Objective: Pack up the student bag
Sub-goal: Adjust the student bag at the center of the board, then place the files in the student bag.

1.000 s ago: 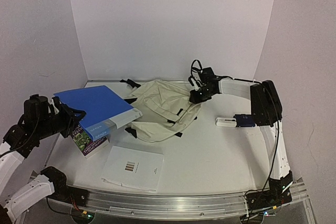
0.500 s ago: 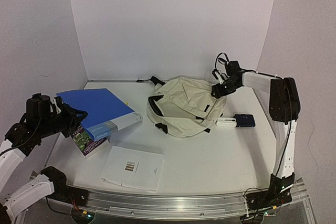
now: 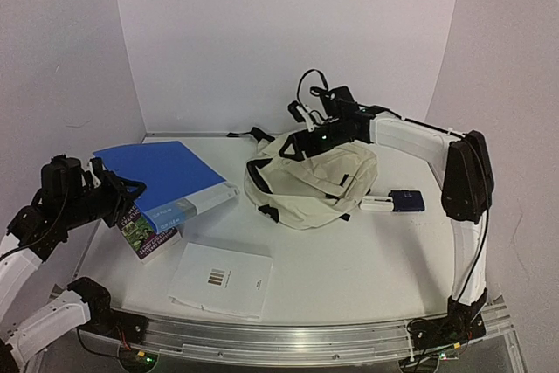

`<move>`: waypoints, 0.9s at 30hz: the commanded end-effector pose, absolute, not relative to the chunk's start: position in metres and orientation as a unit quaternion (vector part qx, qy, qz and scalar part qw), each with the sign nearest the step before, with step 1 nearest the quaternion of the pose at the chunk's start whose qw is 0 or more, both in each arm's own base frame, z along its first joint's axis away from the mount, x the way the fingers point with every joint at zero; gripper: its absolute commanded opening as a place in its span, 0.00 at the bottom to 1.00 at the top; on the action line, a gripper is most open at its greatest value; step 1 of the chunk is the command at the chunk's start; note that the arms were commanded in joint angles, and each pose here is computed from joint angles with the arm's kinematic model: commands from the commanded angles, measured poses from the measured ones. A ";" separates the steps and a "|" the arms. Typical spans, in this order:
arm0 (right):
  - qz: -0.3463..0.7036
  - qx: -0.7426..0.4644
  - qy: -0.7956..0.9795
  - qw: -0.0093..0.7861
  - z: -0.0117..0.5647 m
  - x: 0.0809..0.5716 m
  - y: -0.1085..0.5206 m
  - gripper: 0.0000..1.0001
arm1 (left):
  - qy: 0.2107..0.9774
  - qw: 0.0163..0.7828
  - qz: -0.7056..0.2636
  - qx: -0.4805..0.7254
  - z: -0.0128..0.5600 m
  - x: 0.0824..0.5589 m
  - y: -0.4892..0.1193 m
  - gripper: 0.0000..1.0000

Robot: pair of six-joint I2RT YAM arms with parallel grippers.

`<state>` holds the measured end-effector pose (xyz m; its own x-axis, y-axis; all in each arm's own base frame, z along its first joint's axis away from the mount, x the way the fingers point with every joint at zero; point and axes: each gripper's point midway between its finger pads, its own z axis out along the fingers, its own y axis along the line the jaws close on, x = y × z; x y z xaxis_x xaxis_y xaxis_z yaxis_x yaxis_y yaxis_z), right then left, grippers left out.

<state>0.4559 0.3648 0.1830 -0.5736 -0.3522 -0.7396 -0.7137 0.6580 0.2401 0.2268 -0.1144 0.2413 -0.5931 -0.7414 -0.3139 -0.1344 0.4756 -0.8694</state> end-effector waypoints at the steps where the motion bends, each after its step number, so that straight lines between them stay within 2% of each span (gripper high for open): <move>1: 0.317 -0.305 0.851 0.287 0.161 0.443 0.398 0.77 | 0.751 0.398 -0.462 -0.253 0.282 0.226 -0.115 0.00; 14: 0.351 -0.296 0.863 0.211 0.096 0.434 0.433 0.68 | 0.753 0.400 -0.457 -0.252 0.281 0.223 -0.112 0.00; 16: 0.351 -0.296 0.864 0.205 0.089 0.433 0.433 0.64 | 0.754 0.400 -0.456 -0.252 0.280 0.223 -0.112 0.00; 17: 0.350 -0.295 0.865 0.203 0.087 0.433 0.433 0.60 | 0.754 0.400 -0.455 -0.252 0.280 0.223 -0.113 0.00; 19: 0.348 -0.295 0.867 0.201 0.083 0.434 0.433 0.46 | 0.755 0.399 -0.455 -0.251 0.279 0.224 -0.113 0.00; 24: 0.342 -0.301 0.861 0.227 0.108 0.439 0.431 0.04 | 0.756 0.399 -0.460 -0.242 0.282 0.225 -0.117 0.00; 25: 0.336 -0.303 0.859 0.240 0.120 0.441 0.429 0.00 | 0.755 0.400 -0.462 -0.236 0.284 0.225 -0.118 0.00; 27: 0.325 -0.309 0.851 0.272 0.148 0.446 0.424 0.00 | 0.751 0.406 -0.473 -0.216 0.292 0.224 -0.122 0.00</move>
